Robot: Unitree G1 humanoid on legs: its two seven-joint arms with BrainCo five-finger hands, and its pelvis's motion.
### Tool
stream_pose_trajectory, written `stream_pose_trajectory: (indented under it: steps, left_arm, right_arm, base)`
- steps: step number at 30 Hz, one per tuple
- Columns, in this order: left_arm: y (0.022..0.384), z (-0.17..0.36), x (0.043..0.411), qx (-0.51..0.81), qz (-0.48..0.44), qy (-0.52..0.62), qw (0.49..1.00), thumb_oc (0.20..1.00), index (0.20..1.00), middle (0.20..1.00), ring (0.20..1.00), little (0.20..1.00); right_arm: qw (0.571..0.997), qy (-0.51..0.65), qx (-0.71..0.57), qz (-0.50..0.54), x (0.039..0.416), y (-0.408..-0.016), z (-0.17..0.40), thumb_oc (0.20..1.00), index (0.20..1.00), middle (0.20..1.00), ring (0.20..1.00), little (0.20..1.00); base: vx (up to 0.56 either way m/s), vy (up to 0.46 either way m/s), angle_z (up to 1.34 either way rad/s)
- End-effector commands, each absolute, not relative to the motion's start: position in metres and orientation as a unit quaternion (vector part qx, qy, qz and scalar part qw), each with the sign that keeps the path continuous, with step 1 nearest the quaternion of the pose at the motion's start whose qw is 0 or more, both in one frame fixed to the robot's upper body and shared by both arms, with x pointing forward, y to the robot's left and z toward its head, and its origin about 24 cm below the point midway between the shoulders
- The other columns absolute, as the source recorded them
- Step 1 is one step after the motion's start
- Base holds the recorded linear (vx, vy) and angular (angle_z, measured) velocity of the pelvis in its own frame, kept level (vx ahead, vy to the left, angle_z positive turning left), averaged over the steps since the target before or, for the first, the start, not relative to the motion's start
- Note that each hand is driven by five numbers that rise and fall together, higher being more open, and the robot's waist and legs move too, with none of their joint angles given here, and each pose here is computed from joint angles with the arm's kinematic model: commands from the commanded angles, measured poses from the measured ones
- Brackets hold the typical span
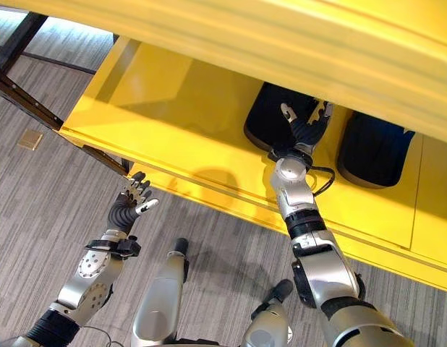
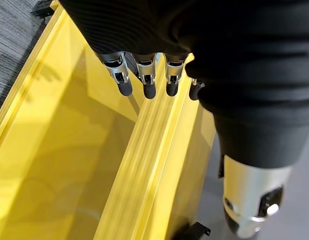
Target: Move parts from the plastic box to the shelf.
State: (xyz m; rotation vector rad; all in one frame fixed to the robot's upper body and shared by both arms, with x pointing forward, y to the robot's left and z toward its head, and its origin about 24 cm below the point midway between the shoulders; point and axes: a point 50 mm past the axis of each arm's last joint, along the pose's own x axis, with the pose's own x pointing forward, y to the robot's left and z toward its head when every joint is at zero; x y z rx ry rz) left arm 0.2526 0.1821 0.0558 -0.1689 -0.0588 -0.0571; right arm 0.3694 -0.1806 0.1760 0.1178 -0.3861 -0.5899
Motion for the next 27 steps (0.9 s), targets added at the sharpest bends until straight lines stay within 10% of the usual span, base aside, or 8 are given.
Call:
stream_pose_trajectory:
  steps: [1, 17, 27]
  left_arm:
    - [0.182, 0.072, 0.252, -0.101, -0.019, -0.085, 0.991, 1.0, 1.0, 1.0, 1.0, 1.0]
    - [0.188, 0.073, 0.247, -0.085, -0.011, -0.091, 0.992, 1.0, 1.0, 1.0, 1.0, 1.0]
    - [0.2, 0.105, 0.259, -0.062, 0.006, -0.17, 0.983, 1.0, 1.0, 1.0, 1.0, 1.0]
  right_arm:
    - [0.909, -0.276, 0.046, -0.308, 0.359, -0.19, 0.206, 1.0, 1.0, 1.0, 1.0, 1.0]
    - [0.891, -0.35, 0.06, -0.281, 0.309, -0.187, 0.199, 1.0, 1.0, 1.0, 1.0, 1.0]
    - [0.95, -0.268, 0.073, -0.146, 0.265, -0.199, 0.137, 1.0, 1.0, 1.0, 1.0, 1.0]
  base:
    - [0.0, 0.0, 0.0]
    - [0.01, -0.017, -0.04]
    - [0.05, -0.019, -0.14]
